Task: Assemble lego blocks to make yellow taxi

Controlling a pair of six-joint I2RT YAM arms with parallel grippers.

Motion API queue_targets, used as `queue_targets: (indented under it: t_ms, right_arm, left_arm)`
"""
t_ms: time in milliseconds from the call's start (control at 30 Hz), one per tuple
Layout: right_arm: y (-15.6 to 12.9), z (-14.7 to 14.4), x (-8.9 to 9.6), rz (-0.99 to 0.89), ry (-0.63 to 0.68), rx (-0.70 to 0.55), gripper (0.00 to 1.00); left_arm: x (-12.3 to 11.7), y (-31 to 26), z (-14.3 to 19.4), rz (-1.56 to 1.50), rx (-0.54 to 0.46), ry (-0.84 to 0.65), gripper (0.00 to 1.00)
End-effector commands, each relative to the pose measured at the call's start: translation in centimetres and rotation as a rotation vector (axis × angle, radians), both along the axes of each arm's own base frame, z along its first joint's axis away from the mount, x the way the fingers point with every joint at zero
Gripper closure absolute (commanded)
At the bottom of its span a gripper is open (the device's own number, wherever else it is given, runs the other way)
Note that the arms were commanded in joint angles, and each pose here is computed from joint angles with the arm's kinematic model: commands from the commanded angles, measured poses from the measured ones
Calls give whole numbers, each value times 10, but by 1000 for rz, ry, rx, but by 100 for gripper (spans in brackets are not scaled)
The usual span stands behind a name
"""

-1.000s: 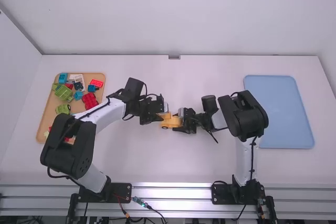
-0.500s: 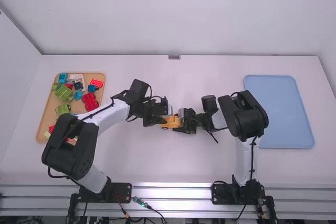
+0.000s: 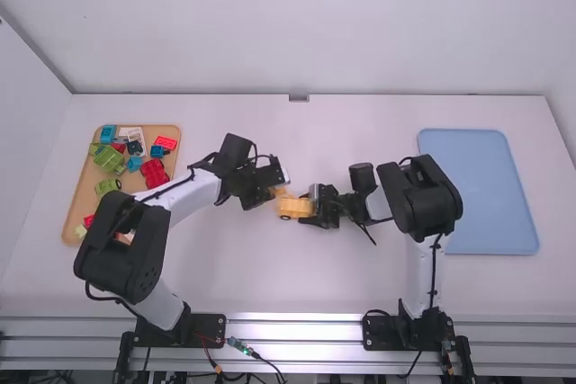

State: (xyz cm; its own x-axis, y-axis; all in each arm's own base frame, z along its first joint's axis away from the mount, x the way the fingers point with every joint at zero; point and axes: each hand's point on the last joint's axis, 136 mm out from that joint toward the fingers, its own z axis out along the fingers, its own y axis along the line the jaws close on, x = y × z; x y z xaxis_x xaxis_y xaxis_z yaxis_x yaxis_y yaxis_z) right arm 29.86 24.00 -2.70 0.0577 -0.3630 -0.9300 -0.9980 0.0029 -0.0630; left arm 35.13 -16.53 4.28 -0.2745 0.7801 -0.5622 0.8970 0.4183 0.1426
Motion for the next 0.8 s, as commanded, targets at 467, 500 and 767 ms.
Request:
queue_targets:
  t_ms: [467,500,767]
  right_arm:
    - [-4,-8,-2,8,55,-14,58]
    - [-5,-9,-2,13,55,-20,58]
    - [-5,-11,-9,106,75,-66,63]
  left_arm:
    - [-40,36,-47,11,12,108,98]
    - [-41,34,-44,-16,3,108,98]
    - [-49,33,-41,-166,33,85,98]
